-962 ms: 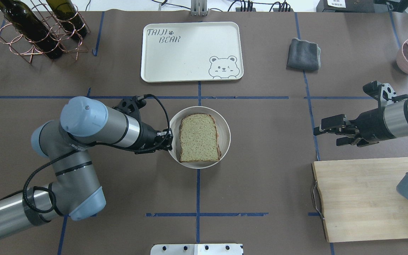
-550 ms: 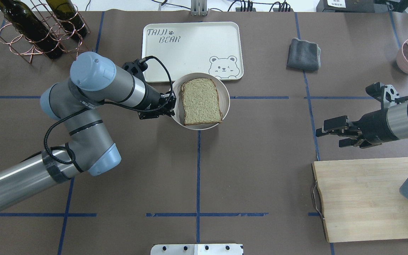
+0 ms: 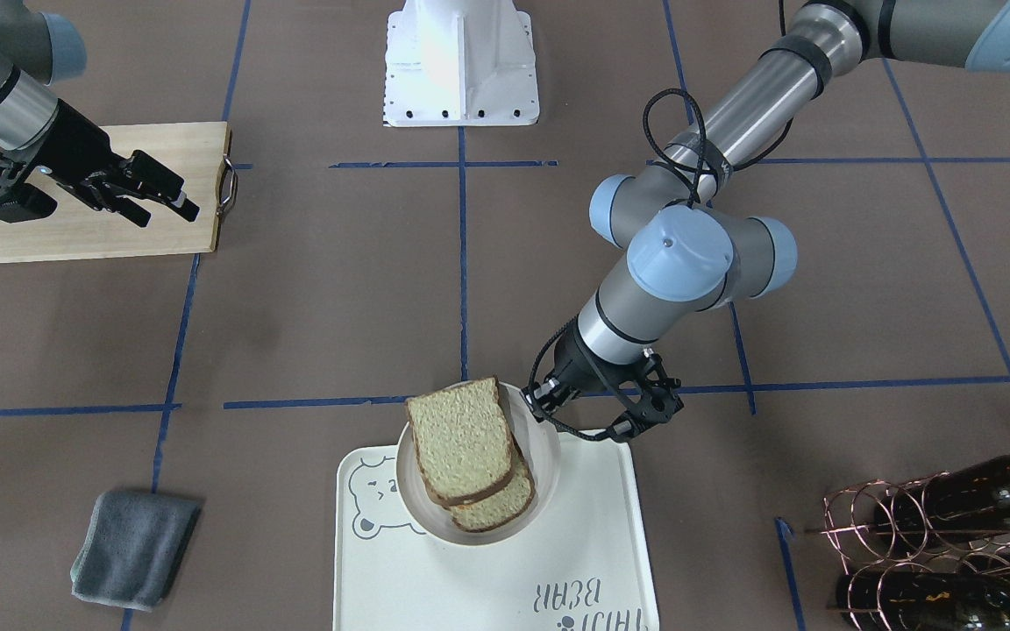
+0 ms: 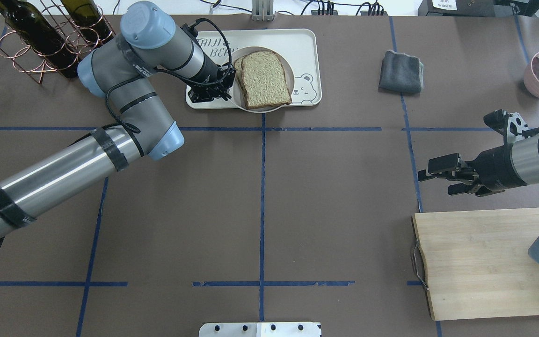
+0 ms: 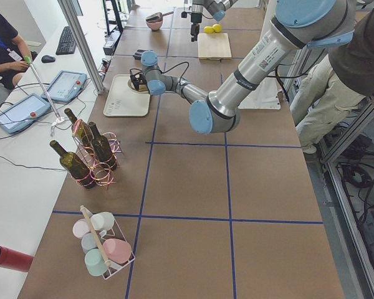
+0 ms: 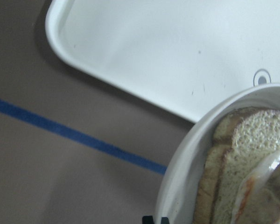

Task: Make sandwich and place on tray
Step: 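Carry the plate with the left gripper toward the white tray, then lower the plate onto the tray and open the left gripper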

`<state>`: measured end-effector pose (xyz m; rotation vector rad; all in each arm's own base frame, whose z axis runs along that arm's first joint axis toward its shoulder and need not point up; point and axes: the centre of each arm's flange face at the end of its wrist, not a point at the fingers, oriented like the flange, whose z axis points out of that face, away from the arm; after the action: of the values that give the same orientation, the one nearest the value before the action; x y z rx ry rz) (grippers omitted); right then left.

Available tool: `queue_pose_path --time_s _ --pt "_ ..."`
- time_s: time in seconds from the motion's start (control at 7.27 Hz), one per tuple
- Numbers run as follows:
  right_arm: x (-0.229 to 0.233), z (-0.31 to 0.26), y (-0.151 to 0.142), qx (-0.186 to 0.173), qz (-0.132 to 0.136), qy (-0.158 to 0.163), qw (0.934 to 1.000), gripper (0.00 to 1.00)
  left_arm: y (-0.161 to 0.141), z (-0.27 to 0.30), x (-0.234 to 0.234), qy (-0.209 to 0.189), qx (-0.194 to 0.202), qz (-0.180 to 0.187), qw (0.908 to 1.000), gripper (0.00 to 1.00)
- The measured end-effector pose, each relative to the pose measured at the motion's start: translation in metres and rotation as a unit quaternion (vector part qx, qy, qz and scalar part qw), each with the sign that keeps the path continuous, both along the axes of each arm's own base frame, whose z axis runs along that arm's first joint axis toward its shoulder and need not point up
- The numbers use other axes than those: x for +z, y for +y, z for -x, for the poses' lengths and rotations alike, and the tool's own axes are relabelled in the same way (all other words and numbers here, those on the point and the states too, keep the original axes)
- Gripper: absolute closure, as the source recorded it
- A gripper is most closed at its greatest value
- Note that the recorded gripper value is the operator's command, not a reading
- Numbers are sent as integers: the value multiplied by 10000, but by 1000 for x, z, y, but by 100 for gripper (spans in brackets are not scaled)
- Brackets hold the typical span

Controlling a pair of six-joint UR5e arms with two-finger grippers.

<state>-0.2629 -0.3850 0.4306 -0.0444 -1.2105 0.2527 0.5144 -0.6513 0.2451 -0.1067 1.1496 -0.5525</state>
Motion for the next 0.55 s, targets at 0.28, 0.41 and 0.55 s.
queue_pose_path --time_s 0.28,0.41,0.55 --pt "-2 2 -1 -2 -11 -10 10000 0 -32 -10 22 45 -259 303 9992 100" --pt "-3 3 -2 -7 -19 -19 10000 0 -39 -14 32 58 -384 413 9984 100" --pt "-4 4 -3 -10 -29 -30 10000 0 -45 -17 40 51 -482 457 9978 100"
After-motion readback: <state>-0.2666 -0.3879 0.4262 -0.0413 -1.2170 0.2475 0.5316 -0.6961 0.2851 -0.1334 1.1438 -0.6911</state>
